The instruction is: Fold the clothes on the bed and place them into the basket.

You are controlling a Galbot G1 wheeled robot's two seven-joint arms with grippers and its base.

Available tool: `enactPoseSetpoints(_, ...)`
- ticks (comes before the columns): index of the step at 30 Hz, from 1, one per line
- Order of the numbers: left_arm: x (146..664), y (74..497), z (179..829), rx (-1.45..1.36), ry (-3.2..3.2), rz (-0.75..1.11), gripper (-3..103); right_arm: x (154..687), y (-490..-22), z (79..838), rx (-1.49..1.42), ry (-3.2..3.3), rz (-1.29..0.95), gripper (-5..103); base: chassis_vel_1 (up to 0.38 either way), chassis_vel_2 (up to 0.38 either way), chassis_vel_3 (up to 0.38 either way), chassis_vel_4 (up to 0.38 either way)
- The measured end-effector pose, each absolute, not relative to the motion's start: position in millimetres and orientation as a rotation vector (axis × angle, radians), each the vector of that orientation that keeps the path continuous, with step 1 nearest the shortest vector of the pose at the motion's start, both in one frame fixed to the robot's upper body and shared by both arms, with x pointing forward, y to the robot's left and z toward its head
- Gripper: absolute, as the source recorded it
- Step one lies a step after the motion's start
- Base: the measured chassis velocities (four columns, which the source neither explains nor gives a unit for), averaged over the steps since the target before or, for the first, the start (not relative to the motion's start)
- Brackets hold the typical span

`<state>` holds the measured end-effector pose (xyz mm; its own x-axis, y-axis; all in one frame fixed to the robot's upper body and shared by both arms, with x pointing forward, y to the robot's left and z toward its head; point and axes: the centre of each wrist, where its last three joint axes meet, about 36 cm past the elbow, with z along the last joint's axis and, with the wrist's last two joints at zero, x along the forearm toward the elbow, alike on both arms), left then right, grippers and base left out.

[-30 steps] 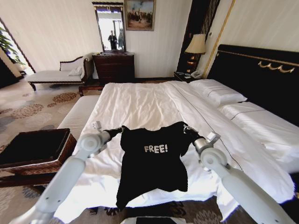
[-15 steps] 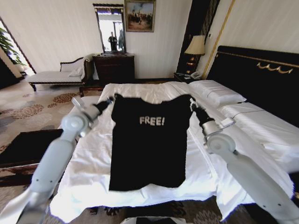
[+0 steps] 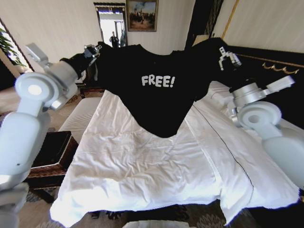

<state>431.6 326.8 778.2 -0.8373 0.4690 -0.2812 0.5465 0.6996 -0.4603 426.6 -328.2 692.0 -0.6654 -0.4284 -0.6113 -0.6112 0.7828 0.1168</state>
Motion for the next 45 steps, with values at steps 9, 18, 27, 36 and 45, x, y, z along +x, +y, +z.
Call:
enactPoseSetpoints(9, 325.7, 299.6, 795.3, 1.031, 2.721, -0.680, 0, 360.1, -292.3, 694.5, -0.839, 2.375, 0.412, 0, 0.000, 0.000, 0.000, 0.000)
enactPoseSetpoints(18, 271.6, 313.5, 850.4, 1.094, 2.648, -0.574, 0, 298.6, -283.1, 773.8, -0.897, 2.315, 0.389, 0, 0.000, 0.000, 0.000, 0.000)
enactPoseSetpoints(27, 386.9, 324.2, 756.0, 0.877, 3.205, -0.720, 0, 364.6, -281.4, 675.5, -0.545, 2.952, 0.563, 0, 0.000, 0.000, 0.000, 0.000)
enactPoseSetpoints(36, 530.4, 246.5, 493.4, 0.568, 3.690, -0.751, 0, 468.5, -255.7, 440.7, -0.124, 3.484, 0.699, 0, 0.000, 0.000, 0.000, 0.000)
enactPoseSetpoints(45, 563.2, 234.1, 436.3, 0.395, 3.682, -0.827, 0, 506.0, -261.4, 377.7, -0.033, 3.470, 0.562, 0, 0.000, 0.000, 0.000, 0.000)
